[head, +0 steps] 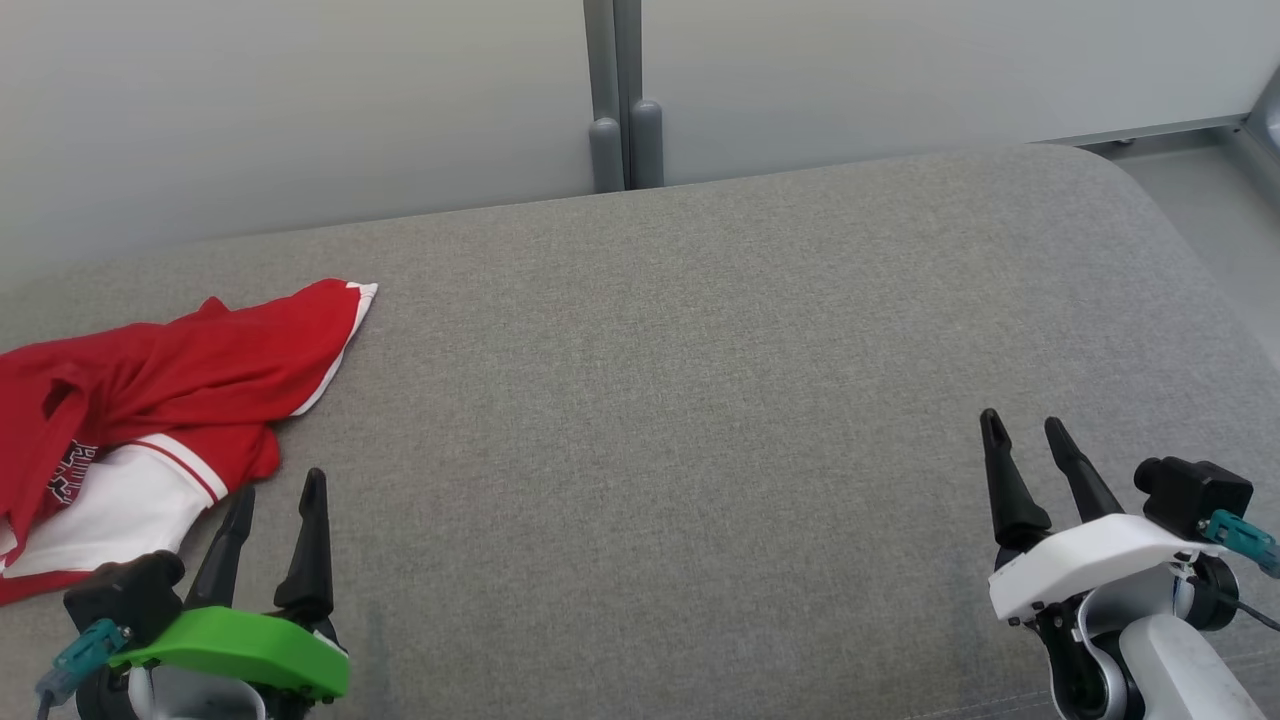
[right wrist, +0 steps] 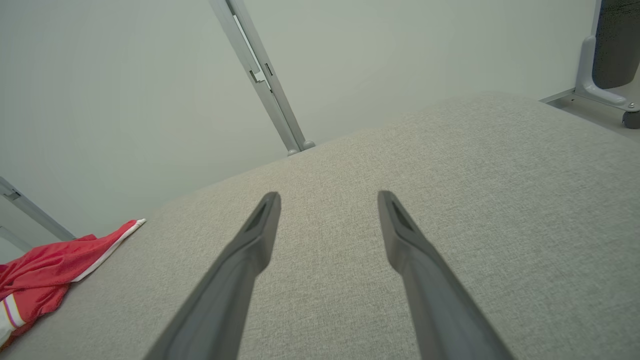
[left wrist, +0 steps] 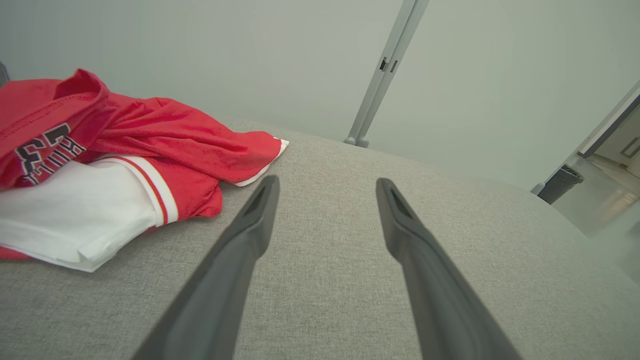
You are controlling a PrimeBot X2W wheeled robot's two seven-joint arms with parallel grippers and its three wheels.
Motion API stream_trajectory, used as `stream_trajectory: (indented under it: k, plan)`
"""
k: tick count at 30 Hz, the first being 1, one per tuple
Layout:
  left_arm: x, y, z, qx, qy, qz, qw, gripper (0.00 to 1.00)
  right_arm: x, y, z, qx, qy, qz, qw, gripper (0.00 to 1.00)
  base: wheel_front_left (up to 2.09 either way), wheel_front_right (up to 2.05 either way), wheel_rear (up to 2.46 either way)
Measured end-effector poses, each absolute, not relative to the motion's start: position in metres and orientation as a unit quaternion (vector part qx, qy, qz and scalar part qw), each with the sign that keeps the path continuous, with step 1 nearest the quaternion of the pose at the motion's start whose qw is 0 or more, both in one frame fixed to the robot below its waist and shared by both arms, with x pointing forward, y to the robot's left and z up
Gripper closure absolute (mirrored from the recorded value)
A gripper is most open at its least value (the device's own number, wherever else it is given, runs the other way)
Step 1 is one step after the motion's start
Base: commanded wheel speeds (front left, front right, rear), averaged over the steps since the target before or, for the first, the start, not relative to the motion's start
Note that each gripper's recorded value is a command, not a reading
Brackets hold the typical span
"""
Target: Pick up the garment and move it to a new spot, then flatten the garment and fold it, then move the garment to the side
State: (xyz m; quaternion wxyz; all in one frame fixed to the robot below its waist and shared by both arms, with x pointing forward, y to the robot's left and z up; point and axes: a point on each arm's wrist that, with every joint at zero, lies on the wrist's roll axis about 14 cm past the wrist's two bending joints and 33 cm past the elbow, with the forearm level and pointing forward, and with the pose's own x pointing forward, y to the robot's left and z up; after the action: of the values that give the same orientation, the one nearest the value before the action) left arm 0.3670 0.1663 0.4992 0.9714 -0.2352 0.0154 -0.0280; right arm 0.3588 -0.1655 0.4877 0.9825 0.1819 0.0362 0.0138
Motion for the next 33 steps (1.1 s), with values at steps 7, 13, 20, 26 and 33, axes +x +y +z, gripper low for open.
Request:
stream_trajectory:
  k: [7,13,20,26,33]
  plan:
    - [0.361,0.167,0.493,-0.19,0.015,-0.031,0.981,0.0,0.358,-0.158,0.493,0.135,0.02,0.032,0.99,0.0,0.0,0.0,0.0]
    - [0.359,0.167,0.491,-0.159,0.012,-0.033,0.987,0.0,0.356,-0.155,0.496,0.102,0.009,0.045,0.994,0.0,0.0,0.0,0.0]
    - [0.354,0.171,0.48,-0.127,0.02,-0.03,0.991,0.0,0.354,-0.149,0.498,0.076,-0.004,0.06,0.995,0.0,0.0,0.0,0.0]
    - [0.353,0.181,0.477,-0.093,0.018,-0.022,0.995,0.0,0.351,-0.148,0.496,0.052,-0.009,0.073,0.996,0.0,0.0,0.0,0.0]
    - [0.353,0.189,0.474,-0.08,0.018,-0.016,0.997,0.0,0.349,-0.161,0.492,0.031,-0.007,0.068,0.997,0.0,0.0,0.0,0.0]
